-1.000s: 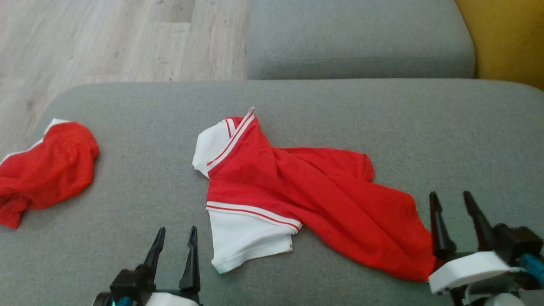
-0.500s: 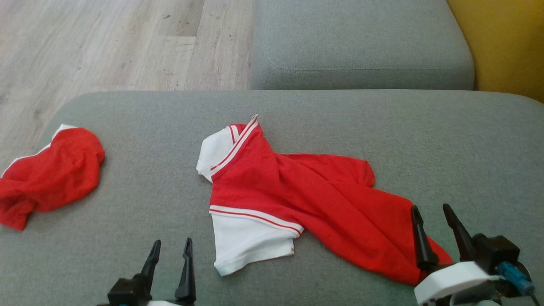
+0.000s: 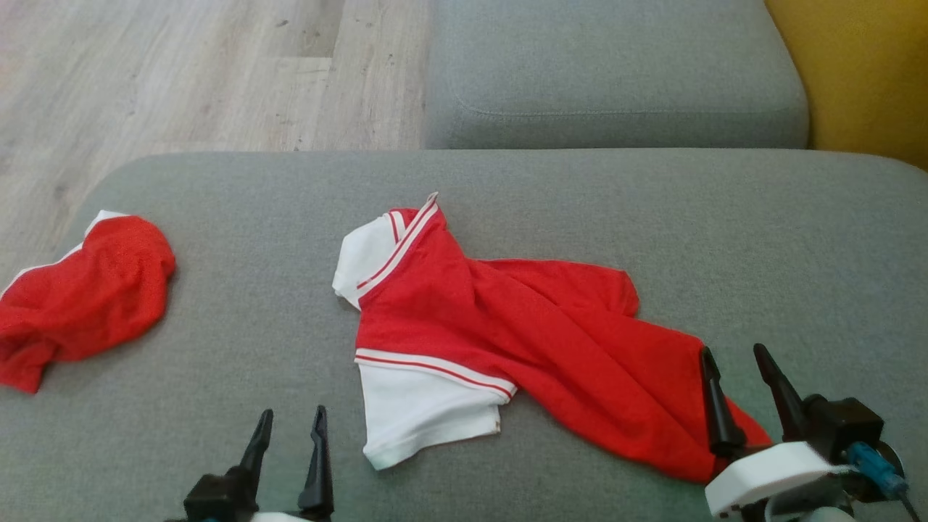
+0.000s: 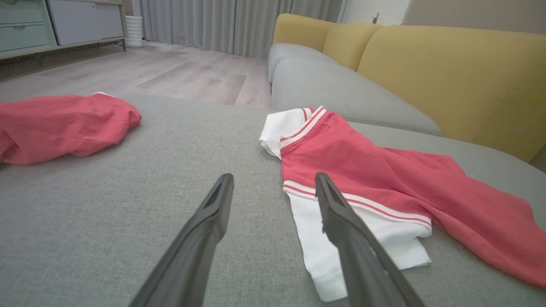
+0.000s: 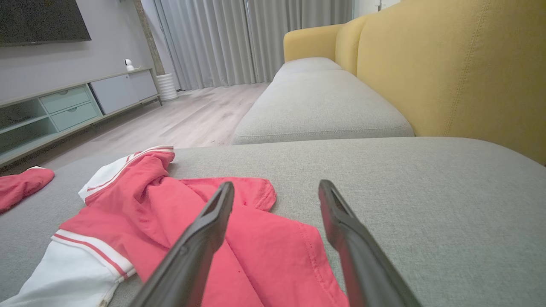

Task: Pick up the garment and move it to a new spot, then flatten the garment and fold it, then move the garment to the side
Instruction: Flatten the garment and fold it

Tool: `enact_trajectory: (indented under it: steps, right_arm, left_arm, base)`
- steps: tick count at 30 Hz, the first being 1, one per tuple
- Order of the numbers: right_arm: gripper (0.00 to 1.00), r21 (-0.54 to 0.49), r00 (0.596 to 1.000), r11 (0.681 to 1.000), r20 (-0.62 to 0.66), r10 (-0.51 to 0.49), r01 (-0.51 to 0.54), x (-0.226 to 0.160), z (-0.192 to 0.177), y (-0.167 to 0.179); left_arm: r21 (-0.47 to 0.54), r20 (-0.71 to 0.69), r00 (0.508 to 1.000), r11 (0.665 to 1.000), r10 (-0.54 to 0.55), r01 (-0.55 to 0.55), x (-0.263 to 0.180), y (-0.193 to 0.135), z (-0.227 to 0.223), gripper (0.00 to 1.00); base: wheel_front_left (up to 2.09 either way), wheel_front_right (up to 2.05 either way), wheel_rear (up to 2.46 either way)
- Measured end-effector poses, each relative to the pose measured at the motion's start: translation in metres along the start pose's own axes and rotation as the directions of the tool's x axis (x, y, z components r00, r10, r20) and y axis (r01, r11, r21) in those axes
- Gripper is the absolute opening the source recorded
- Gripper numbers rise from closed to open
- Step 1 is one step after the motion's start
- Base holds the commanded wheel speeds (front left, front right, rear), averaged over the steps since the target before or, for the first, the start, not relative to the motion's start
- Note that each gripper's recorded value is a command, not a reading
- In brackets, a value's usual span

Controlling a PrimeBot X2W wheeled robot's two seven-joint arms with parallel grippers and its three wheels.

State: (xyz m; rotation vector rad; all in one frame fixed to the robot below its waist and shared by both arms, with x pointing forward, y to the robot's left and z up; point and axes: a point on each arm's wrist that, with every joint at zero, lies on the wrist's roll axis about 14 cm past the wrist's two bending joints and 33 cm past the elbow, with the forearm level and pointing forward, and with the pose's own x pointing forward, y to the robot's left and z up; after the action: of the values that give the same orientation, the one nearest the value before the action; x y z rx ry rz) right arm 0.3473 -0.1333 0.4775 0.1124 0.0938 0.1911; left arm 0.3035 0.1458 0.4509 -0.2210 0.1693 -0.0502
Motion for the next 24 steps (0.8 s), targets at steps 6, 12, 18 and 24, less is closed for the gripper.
enact_trajectory:
  steps: [6,12,18,24]
  right_arm:
    - [1.00,0.000,1.000,1.000,-0.018,-0.019,0.019,-0.002,-0.006,-0.006]
    - [1.00,-0.005,0.997,0.998,-0.039,-0.067,0.067,-0.009,-0.013,-0.020]
    - [1.00,-0.008,0.990,0.992,-0.062,-0.128,0.128,-0.016,-0.019,-0.039]
    - [1.00,-0.026,0.976,0.981,-0.097,-0.193,0.192,-0.025,-0.027,-0.059]
  left_arm:
    - [-0.027,-0.131,0.989,0.998,-0.061,0.058,0.001,-0.021,-0.026,1.00]
    - [-0.108,-0.316,0.944,0.992,-0.100,0.069,0.002,-0.045,-0.070,1.00]
    - [-0.138,-0.388,0.915,0.989,-0.106,0.056,0.014,-0.052,-0.089,1.00]
    - [-0.140,-0.415,0.903,0.988,-0.115,0.062,0.023,-0.054,-0.098,0.94]
  base:
    - [0.00,0.00,0.00]
    - [0.00,0.00,0.00]
    - [0.00,0.00,0.00]
    - [0.00,0.00,0.00]
